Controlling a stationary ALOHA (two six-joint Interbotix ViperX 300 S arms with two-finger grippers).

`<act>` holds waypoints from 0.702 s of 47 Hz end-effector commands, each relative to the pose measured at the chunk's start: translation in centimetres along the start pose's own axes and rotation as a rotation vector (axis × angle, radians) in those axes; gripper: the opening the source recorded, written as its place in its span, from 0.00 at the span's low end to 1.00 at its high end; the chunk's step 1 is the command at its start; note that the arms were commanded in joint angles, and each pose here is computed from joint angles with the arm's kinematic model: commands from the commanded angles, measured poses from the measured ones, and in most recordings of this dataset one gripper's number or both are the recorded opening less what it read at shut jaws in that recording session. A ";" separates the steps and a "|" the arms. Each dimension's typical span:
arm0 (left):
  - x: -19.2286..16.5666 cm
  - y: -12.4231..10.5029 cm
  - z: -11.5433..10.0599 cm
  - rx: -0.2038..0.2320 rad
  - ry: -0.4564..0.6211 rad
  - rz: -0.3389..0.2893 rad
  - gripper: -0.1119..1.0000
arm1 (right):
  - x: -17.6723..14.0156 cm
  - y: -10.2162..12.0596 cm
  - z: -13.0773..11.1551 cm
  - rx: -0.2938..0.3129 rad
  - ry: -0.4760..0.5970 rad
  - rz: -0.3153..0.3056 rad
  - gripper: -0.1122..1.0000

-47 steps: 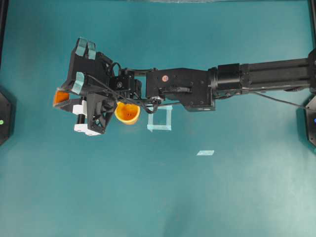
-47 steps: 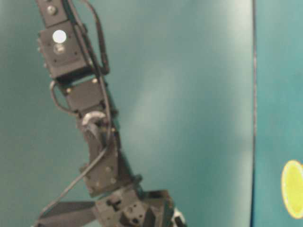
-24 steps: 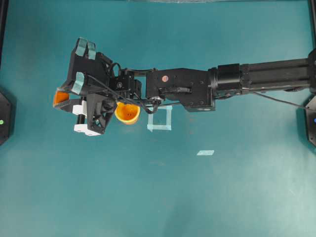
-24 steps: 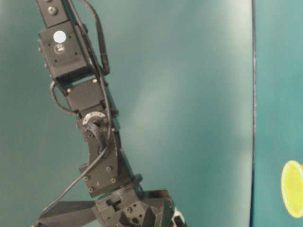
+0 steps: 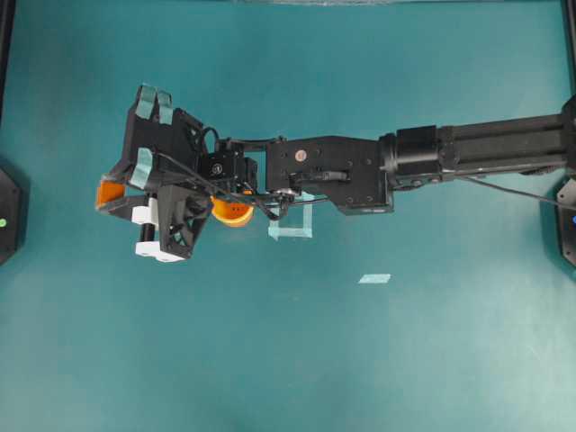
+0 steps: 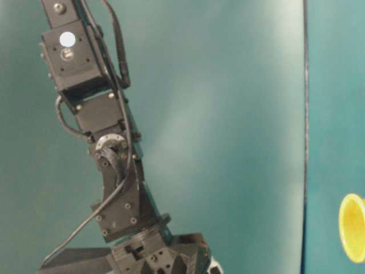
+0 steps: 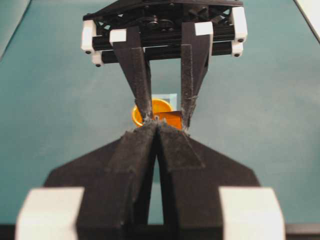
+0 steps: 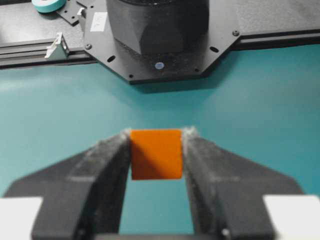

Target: Move the block to the left with right arm.

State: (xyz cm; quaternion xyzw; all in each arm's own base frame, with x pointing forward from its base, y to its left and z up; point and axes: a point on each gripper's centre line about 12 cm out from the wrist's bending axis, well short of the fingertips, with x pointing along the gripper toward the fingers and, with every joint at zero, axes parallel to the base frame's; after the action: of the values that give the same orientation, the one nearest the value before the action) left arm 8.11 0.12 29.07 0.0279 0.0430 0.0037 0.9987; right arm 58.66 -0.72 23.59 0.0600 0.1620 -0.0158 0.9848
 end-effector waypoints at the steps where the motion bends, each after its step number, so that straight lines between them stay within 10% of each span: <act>1: -0.1 0.1 0.9 0.004 -0.017 0.005 0.10 | -0.7 0.6 2.4 0.004 -0.063 0.014 0.46; 33: 0.0 0.0 0.5 -0.018 0.006 0.001 0.10 | -0.7 0.8 3.1 0.004 -0.122 0.023 0.46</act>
State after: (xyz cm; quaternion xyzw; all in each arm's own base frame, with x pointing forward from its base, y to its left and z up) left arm 8.12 0.11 28.90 0.0203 0.0506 0.0036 0.9985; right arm 58.87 -0.45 24.27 0.0590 0.1326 -0.0115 0.9893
